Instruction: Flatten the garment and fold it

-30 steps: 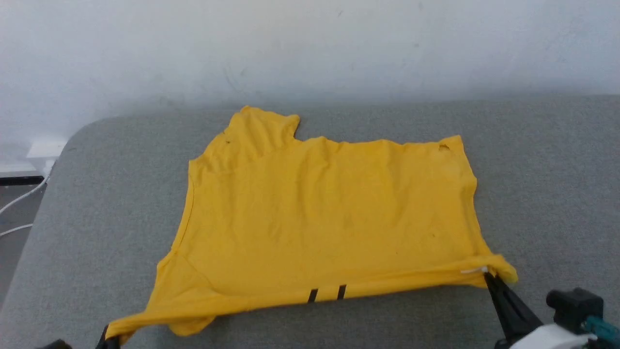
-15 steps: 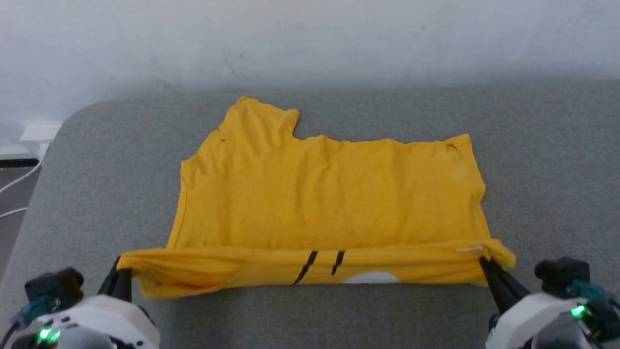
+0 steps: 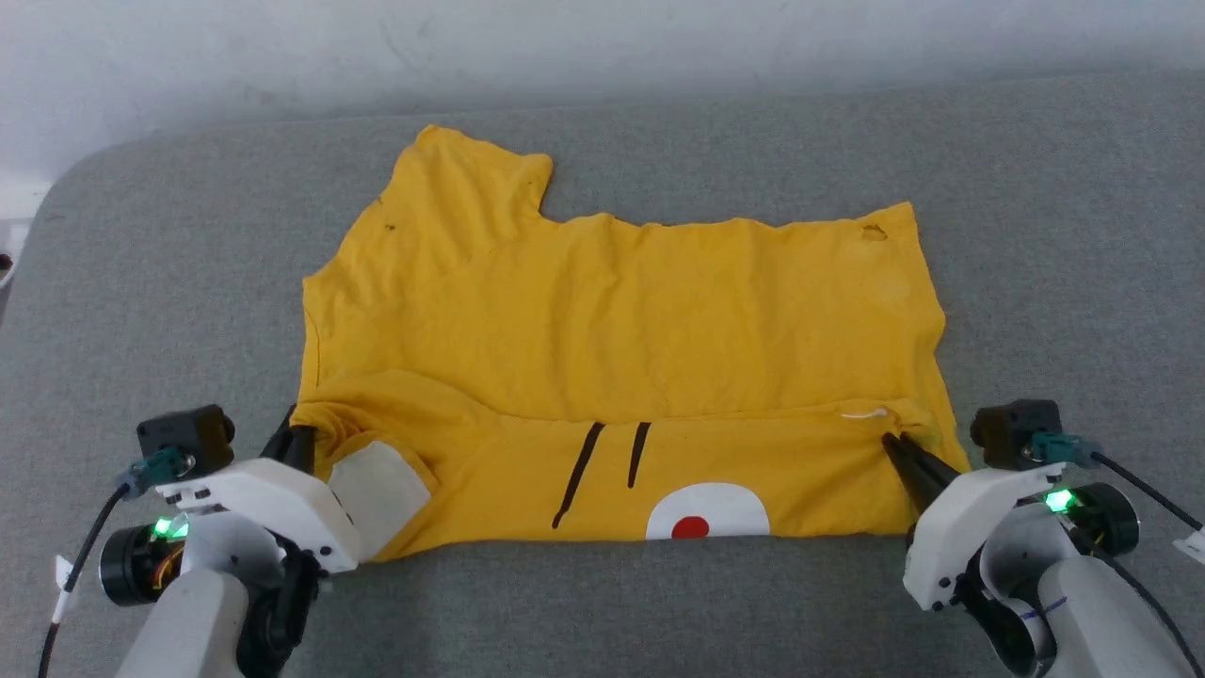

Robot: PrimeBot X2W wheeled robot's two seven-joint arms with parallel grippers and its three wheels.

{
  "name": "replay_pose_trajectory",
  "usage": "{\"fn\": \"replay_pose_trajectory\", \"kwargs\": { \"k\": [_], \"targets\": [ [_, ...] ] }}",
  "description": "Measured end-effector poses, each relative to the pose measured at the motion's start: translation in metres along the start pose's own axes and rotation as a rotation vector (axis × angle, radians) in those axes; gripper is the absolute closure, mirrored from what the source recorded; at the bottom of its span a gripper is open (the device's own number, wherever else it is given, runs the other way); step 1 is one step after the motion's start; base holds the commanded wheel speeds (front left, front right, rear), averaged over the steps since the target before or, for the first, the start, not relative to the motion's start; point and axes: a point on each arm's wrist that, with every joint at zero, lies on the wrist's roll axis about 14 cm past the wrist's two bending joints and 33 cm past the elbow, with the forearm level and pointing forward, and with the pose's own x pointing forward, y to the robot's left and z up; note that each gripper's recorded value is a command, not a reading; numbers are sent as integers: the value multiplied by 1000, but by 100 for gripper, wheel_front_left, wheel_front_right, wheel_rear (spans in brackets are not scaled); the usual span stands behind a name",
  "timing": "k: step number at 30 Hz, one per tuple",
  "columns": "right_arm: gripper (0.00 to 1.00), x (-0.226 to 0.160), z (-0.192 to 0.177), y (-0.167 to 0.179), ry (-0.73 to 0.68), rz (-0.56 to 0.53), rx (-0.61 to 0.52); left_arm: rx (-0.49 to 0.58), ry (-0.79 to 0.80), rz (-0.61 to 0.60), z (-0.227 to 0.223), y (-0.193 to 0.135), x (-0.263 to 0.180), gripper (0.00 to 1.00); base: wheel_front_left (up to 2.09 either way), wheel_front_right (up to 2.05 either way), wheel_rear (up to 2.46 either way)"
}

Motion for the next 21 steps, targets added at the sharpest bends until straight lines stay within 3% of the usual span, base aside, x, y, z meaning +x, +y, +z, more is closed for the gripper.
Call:
{"fn": "replay_pose_trajectory", "kwargs": {
  "k": [1,2,3,4,11,21],
  "targets": [
    [68,2,-2,0,5,1,2,0,7,0,-3,0,3,52,0,0,0],
    [52,5,-4,1,9,5,2,-11,15,-3,-7,0,5,28,0,0,0],
    [18,6,-5,1,9,8,-2,-16,25,-3,-12,0,6,0,0,0,0],
    [0,7,-5,2,2,10,-1,-20,40,-5,-18,0,6,0,0,0,0],
    [0,-2,13,12,-136,38,0,-61,17,-2,-17,6,1,0,0,0,0],
    [0,-58,55,7,-420,-23,20,-24,2,-24,28,24,-24,0,0,0,0]
  ]
}}
